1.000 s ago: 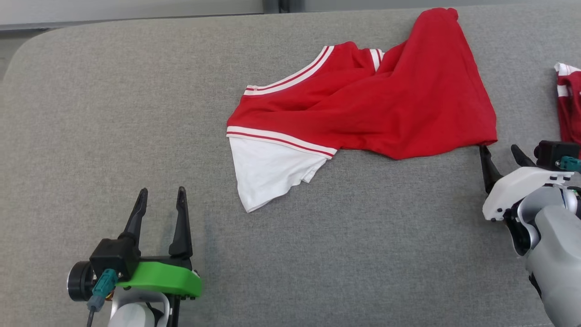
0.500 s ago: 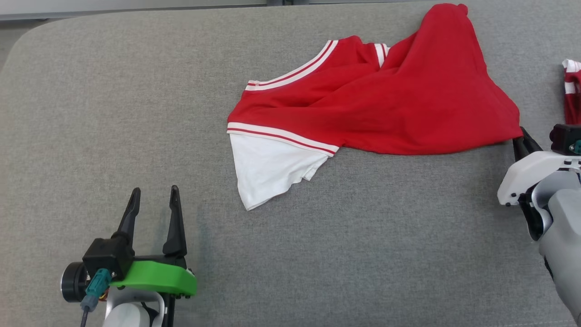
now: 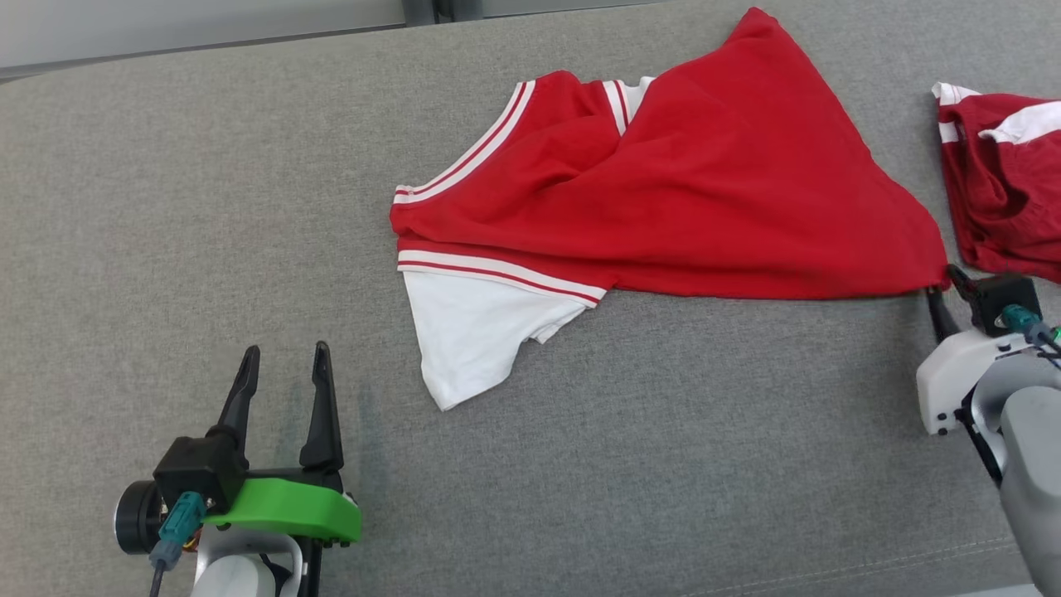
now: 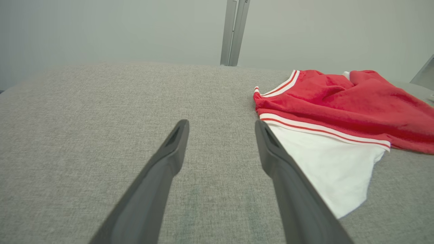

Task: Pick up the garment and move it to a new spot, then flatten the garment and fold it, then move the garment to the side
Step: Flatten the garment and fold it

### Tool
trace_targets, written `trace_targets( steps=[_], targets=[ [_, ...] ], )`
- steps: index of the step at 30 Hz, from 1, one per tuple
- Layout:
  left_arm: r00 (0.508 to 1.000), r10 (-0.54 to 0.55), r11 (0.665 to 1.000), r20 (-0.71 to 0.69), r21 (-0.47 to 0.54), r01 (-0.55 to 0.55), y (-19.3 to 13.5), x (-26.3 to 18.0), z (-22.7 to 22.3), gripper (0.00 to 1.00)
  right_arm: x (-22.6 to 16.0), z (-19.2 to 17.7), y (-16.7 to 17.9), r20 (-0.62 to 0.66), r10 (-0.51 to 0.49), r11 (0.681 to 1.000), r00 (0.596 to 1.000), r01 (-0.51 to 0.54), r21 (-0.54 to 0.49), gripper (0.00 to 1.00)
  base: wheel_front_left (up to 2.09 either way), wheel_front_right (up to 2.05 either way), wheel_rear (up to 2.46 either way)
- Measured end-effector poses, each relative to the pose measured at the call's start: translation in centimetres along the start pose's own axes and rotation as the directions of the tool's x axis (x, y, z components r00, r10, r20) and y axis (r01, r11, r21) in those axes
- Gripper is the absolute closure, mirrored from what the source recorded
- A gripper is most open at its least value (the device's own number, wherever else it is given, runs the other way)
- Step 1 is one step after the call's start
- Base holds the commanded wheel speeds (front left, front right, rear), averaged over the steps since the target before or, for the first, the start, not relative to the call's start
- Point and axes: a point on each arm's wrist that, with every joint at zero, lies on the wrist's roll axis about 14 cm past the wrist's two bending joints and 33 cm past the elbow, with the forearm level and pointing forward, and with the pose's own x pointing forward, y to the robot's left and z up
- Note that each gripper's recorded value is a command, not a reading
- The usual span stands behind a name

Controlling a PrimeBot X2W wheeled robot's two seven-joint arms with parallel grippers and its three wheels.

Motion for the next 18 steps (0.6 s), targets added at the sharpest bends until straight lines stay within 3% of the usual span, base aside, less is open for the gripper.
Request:
trace_targets(
  steps=[8, 15, 18],
  targets=[
    [1.000, 0.004, 1.000, 0.005, -0.003, -0.004, 0.0, -0.2, 0.3, 0.00, -2.1, -1.0, 0.9, 0.024, -0.059, 0.989, 0.998, 0.055, 0.134, 0.00, 0.00, 0.00, 0.00],
    [1.000, -0.014, 1.000, 0.014, 0.014, 0.014, -0.3, -0.2, 0.9, 0.00, -4.6, 2.3, -0.1, 0.170, -0.154, 0.952, 0.973, 0.101, 0.288, 0.00, 0.00, 0.00, 0.00],
    [0.999, -0.044, 0.999, -0.020, 0.016, 0.044, -1.0, 0.1, 0.2, 0.00, -5.9, 4.6, -1.6, 0.252, -0.209, 0.936, 0.945, 0.118, 0.333, 0.00, 0.00, 0.00, 0.00]
  ],
)
